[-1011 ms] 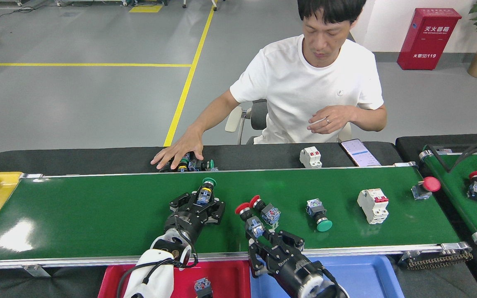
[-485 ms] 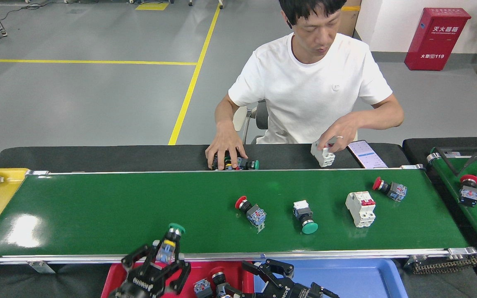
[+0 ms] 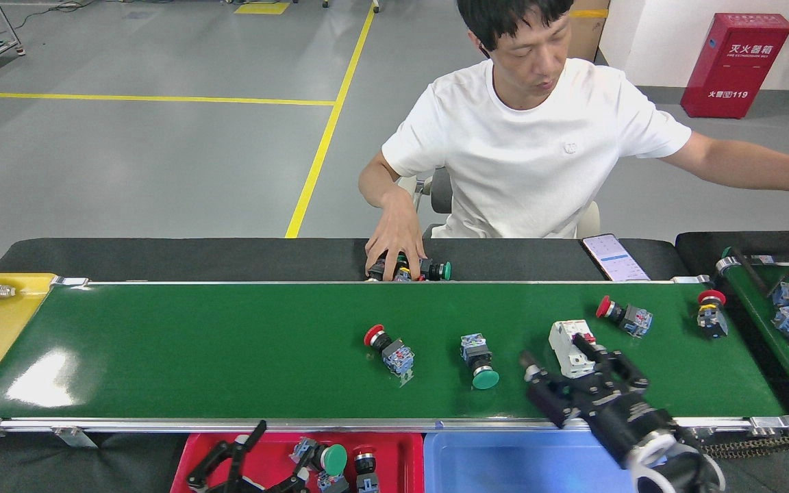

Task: Pick switch part from conveyor to tray
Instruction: 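Grasp the white circuit breaker with the right gripper, place it in the blue bin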

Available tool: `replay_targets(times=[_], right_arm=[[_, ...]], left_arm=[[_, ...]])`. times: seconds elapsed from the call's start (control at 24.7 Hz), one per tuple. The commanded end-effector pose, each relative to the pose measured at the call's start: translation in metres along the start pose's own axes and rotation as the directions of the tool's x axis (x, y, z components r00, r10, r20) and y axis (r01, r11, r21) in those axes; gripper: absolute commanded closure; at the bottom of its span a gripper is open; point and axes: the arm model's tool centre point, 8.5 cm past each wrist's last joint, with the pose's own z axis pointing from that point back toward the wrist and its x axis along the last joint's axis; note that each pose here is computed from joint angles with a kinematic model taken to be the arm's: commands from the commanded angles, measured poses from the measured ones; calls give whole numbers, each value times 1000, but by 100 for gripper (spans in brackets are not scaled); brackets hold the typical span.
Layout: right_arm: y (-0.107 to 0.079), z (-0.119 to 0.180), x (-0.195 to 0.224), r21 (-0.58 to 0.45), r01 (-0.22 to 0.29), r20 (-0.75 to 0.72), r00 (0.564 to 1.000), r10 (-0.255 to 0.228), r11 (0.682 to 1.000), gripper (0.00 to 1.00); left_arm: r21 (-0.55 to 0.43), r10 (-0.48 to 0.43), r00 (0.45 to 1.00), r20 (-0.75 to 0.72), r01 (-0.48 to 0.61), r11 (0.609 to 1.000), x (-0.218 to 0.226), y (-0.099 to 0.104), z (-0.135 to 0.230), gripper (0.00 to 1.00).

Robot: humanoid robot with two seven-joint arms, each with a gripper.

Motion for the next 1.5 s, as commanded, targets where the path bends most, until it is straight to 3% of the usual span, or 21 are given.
replay_targets(times=[0.0, 0.24, 0.44, 0.73, 0.89, 1.01, 1.13, 1.21, 1.29, 1.37, 1.46], right_arm=[[-6, 17, -13, -92, -9, -48, 999, 5, 996, 1], [27, 72, -15, -57, -30, -101, 995, 24, 998, 1], [29, 67, -13, -71, -63, -166, 985, 50, 995, 1], [42, -21, 58, -1, -86, -35, 996, 86, 996, 1], [47, -66, 96, 62, -83, 28, 996, 81, 995, 1], [57, -92, 122, 102, -88, 36, 996, 84, 991, 1], [66, -119, 149, 147, -111, 85, 991, 99, 983, 3], [66, -124, 152, 155, -115, 94, 990, 101, 981, 13], [70, -121, 150, 164, -116, 102, 990, 100, 980, 35], [75, -118, 150, 176, -122, 112, 988, 103, 977, 75], [75, -117, 154, 185, -134, 160, 981, 105, 973, 85]], left_arm=[[-8, 16, 994, -110, -17, 1000, -28, 2, 5, 0], [-58, 23, 948, -318, -44, 997, -93, -7, 33, 0], [-79, 70, 944, -323, -100, 992, -96, -13, 35, 0], [-76, 49, 978, -203, -66, 995, -60, -7, 9, 0], [-66, -30, 993, -111, 22, 998, -24, 3, -24, 0], [-45, -21, 998, -62, 18, 999, -5, 8, -54, 0], [-86, -14, 999, -36, 11, 996, 3, 1, -84, 0], [-94, 4, 999, -37, -7, 996, 7, -1, -100, 0], [-91, 4, 999, -45, -9, 996, 4, 1, -113, 0], [-83, 3, 999, -40, -6, 997, 4, 6, -123, 0], [-80, 2, 999, -41, -5, 997, 3, 9, -130, 0]])
